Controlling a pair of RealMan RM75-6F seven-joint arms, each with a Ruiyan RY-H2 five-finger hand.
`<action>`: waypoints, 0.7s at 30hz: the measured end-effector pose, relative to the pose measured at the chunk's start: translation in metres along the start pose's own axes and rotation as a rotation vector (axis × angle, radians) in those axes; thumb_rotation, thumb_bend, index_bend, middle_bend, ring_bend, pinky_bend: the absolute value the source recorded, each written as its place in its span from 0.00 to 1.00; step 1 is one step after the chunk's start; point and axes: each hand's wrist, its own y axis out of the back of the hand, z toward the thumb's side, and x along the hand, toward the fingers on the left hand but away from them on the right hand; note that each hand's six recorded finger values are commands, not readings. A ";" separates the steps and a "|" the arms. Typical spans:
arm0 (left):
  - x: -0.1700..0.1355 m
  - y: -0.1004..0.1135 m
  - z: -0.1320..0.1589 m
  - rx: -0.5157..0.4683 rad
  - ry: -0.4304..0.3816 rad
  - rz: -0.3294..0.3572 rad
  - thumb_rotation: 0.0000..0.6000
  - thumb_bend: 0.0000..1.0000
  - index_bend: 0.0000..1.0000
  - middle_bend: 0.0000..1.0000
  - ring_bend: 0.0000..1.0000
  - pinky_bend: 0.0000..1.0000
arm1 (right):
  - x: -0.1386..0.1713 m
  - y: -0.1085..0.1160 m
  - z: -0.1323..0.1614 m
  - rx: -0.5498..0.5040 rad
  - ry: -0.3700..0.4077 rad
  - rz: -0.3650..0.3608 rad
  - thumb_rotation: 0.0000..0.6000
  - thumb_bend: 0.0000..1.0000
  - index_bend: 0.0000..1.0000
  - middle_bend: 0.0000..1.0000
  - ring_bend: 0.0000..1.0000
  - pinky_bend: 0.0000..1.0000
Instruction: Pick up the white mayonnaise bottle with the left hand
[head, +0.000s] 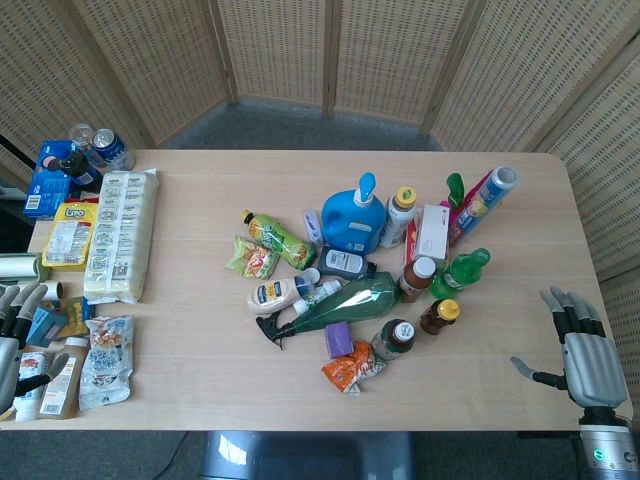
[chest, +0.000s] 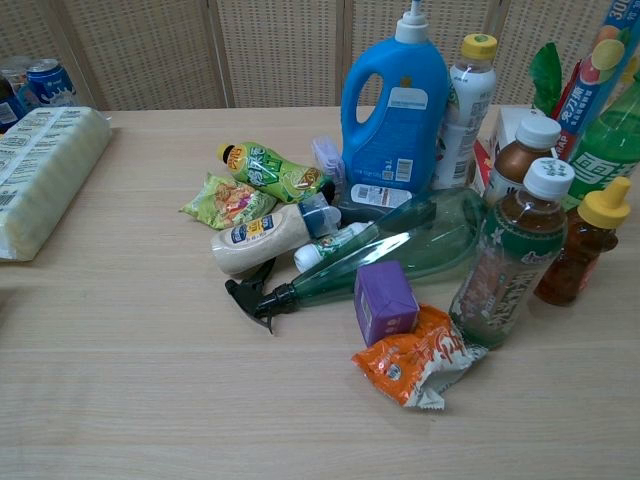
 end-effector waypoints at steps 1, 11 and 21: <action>0.000 0.000 0.000 -0.001 -0.001 -0.002 1.00 0.25 0.04 0.00 0.00 0.00 | 0.000 0.000 0.000 -0.001 0.001 0.000 0.82 0.03 0.00 0.00 0.00 0.00; 0.004 -0.005 0.002 0.007 -0.004 -0.032 1.00 0.25 0.07 0.00 0.00 0.00 | 0.002 -0.002 0.000 -0.013 0.002 0.001 0.82 0.04 0.00 0.00 0.00 0.00; 0.050 -0.053 0.038 -0.047 -0.058 -0.214 1.00 0.25 0.08 0.00 0.00 0.00 | 0.011 -0.002 -0.012 -0.026 -0.039 -0.006 0.82 0.04 0.00 0.00 0.00 0.00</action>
